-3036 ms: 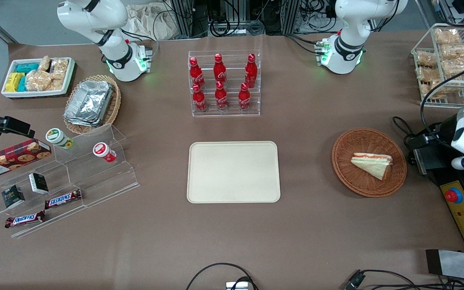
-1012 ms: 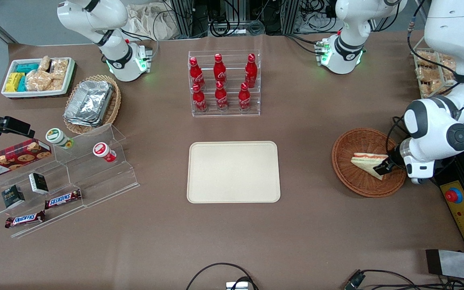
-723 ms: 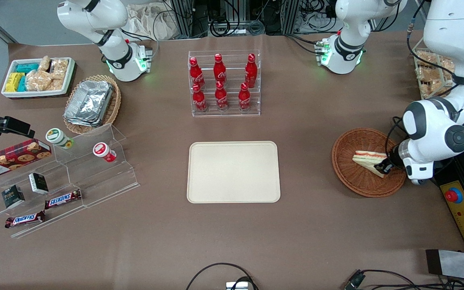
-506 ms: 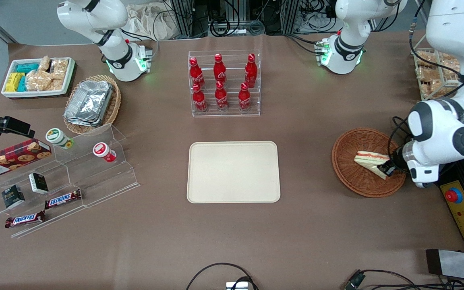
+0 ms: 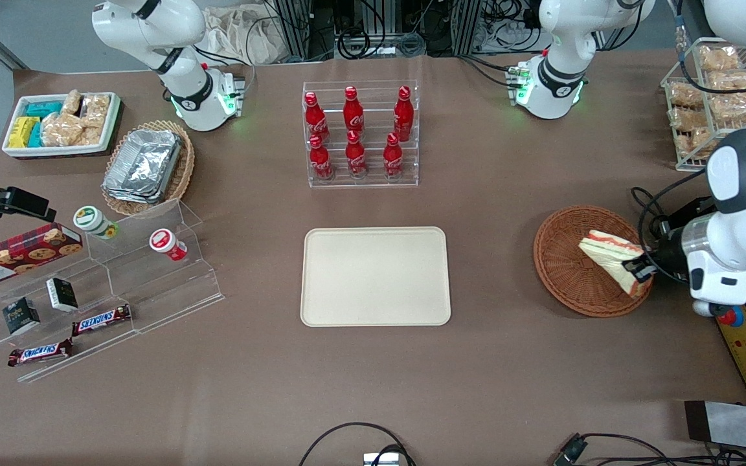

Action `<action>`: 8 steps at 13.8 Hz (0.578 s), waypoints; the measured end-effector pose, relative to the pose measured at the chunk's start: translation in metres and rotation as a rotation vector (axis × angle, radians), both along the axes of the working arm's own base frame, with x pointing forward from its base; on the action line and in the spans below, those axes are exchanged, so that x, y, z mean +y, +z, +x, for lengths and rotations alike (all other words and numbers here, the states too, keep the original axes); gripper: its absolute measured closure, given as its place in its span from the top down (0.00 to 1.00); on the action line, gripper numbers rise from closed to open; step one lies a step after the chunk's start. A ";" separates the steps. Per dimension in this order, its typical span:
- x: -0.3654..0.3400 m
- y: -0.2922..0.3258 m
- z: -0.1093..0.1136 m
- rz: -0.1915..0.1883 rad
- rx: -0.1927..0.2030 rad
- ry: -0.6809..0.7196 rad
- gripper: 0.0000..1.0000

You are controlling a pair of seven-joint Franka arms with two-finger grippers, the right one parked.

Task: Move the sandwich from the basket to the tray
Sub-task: 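Lift the sandwich out of the basket with the left gripper, then carry the sandwich over the cream tray and lower it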

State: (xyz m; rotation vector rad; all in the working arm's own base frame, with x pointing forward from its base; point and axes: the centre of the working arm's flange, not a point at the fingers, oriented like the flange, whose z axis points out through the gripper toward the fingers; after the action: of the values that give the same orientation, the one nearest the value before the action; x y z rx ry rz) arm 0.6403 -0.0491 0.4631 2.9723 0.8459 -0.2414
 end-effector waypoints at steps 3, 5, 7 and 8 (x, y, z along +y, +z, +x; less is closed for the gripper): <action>-0.097 -0.001 0.000 -0.035 -0.009 -0.154 0.20; -0.170 -0.026 -0.008 -0.047 0.016 -0.257 0.20; -0.224 -0.053 -0.012 -0.061 0.024 -0.326 0.20; -0.242 -0.064 -0.011 -0.070 0.018 -0.347 0.20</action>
State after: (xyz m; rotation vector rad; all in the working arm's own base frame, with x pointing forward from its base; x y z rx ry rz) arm 0.6289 -0.2907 0.3987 3.0350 0.3085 -0.3017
